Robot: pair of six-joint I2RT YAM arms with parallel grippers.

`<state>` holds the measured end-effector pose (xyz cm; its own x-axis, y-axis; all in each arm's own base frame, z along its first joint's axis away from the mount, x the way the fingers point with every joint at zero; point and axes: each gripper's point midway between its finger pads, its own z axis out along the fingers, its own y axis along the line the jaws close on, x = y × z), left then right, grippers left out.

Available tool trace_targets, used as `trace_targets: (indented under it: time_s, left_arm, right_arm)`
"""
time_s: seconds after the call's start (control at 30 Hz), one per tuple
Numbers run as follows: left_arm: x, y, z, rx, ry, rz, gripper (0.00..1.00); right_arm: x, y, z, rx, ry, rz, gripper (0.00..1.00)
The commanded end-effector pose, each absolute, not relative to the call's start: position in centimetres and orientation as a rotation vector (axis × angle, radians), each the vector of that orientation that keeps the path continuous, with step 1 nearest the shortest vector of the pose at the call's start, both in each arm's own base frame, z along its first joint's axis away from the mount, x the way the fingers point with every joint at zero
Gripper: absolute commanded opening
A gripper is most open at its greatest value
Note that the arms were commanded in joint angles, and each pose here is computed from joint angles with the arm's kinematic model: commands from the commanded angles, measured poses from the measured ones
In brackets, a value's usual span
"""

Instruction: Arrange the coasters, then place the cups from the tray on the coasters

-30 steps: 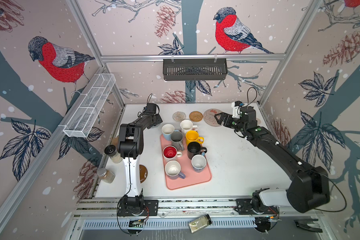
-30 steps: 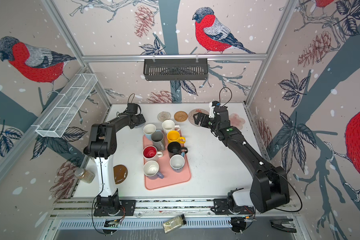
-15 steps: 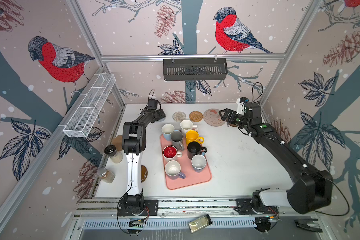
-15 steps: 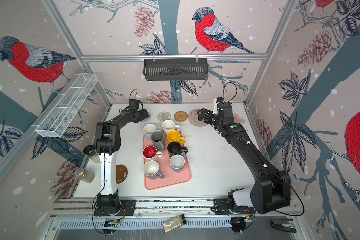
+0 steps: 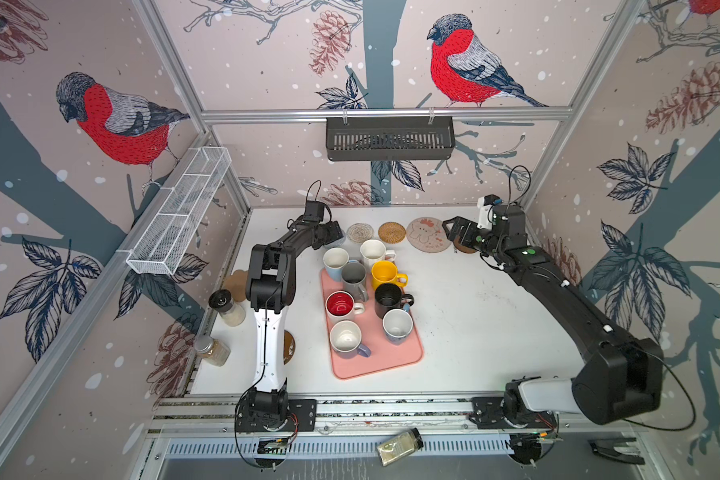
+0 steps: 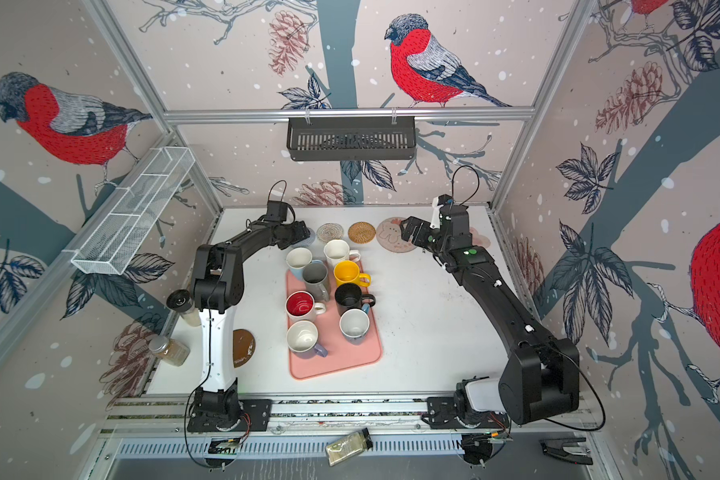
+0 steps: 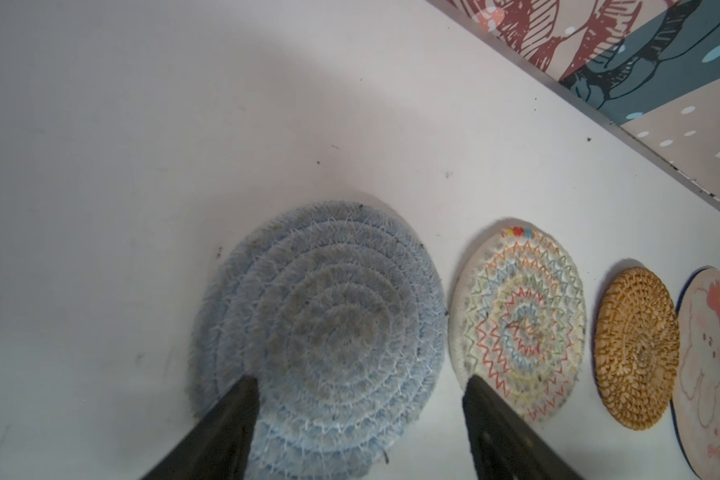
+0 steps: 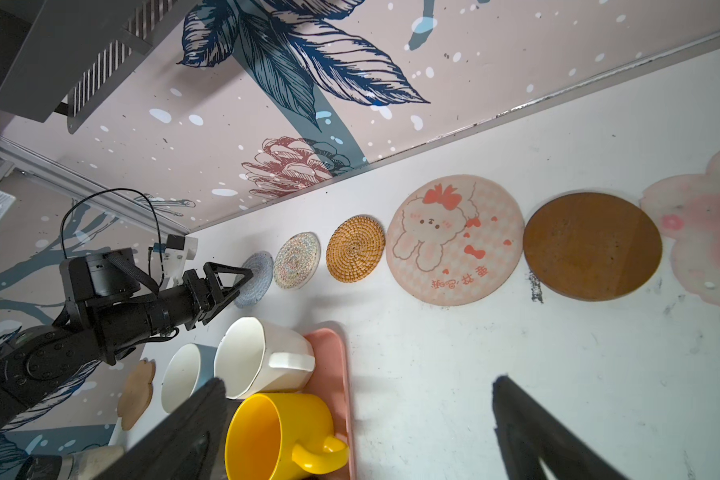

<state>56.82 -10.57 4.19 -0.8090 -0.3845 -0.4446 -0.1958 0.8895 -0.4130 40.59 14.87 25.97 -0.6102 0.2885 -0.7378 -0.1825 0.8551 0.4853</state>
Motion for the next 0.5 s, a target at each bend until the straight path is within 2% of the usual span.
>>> trace_targets:
  time_s: [0.0,0.1,0.17,0.37,0.4,0.47]
  left_arm:
    - [53.9,-8.8,3.1,-0.497,2.644,-0.401,0.85]
    - [54.6,-8.0,5.7,-0.493,2.589,-0.393,0.94]
    - [55.2,-7.6,7.8,-0.484,2.557,-0.403,0.97]
    - [55.4,-7.3,13.3,-0.445,2.481,-0.423,0.96]
    - [55.3,-7.4,13.4,-0.439,2.483,-0.428,0.95]
    - [54.8,-7.5,12.5,-0.440,2.517,-0.428,0.86]
  right_arm:
    - [40.9,15.4,26.9,0.036,2.095,0.684,0.99]
    - [40.9,15.4,26.9,0.038,2.094,0.688,0.99]
    - [40.8,15.4,27.0,0.039,2.093,0.695,0.99]
    - [40.4,15.7,26.9,0.042,2.084,0.729,0.99]
    - [40.3,15.8,26.8,0.043,2.081,0.735,0.99]
    - [40.2,15.8,26.7,0.044,2.075,0.744,0.99]
